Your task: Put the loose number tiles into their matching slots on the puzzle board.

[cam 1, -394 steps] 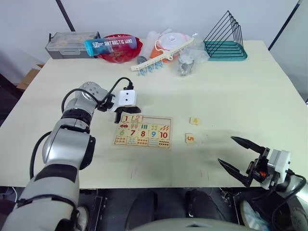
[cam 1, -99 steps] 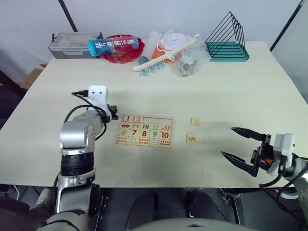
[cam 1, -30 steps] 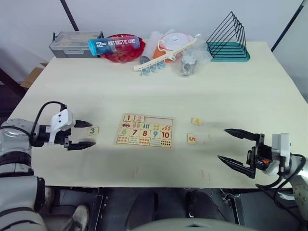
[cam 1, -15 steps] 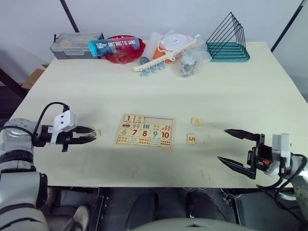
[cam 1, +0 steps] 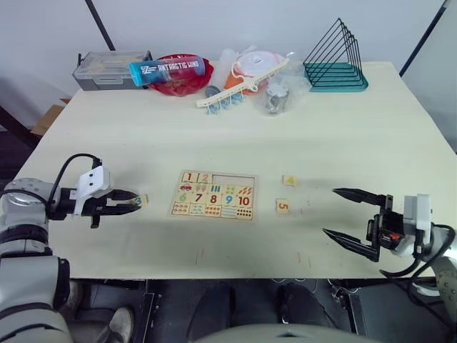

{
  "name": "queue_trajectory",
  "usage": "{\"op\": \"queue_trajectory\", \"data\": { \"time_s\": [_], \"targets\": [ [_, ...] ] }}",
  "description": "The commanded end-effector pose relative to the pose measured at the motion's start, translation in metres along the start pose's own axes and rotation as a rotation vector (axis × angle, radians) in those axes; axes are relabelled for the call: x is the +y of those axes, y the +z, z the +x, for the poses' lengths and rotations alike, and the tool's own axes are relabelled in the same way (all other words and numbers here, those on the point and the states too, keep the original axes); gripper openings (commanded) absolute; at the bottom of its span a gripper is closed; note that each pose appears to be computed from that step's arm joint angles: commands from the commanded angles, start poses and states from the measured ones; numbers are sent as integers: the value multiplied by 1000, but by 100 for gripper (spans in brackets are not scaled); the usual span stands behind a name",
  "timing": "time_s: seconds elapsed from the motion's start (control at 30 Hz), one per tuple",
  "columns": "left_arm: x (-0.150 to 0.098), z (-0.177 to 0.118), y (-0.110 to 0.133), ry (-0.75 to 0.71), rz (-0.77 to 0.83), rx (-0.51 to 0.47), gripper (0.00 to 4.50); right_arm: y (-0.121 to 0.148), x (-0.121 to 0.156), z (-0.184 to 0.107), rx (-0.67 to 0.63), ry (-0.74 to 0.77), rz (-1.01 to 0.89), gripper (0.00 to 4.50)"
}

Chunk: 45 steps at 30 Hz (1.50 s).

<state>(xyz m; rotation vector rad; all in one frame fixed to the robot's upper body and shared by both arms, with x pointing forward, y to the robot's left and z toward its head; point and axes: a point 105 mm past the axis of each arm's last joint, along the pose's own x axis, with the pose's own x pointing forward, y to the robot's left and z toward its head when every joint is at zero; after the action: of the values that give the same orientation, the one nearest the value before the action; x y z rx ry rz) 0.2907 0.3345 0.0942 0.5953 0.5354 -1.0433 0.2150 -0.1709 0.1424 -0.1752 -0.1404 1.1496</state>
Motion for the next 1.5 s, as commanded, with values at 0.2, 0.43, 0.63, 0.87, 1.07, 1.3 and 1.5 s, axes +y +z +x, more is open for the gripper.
{"op": "queue_trajectory", "data": {
  "time_s": [0.2,0.43,0.63,0.87,1.07,1.3,1.5],
  "targets": [
    [-11,1,-11,-73,-9,68,95,7,0,3,-26,3,-40,450],
    [13,4,28,-39,91,-18,95,7,-1,3,-36,-7,-45,450],
    [27,10,70,-63,171,-74,95,6,-2,3,-45,-26,-51,450],
    [30,21,125,-156,263,-104,95,4,-1,4,-53,-54,-62,450],
    [31,33,165,-210,343,-125,95,5,-1,1,-51,-92,-78,450],
    [25,53,196,-266,405,-137,95,6,-2,3,-55,-114,-91,450],
    [17,69,216,-297,492,-71,95,7,-5,4,-59,-114,-102,450]
  ]
}}
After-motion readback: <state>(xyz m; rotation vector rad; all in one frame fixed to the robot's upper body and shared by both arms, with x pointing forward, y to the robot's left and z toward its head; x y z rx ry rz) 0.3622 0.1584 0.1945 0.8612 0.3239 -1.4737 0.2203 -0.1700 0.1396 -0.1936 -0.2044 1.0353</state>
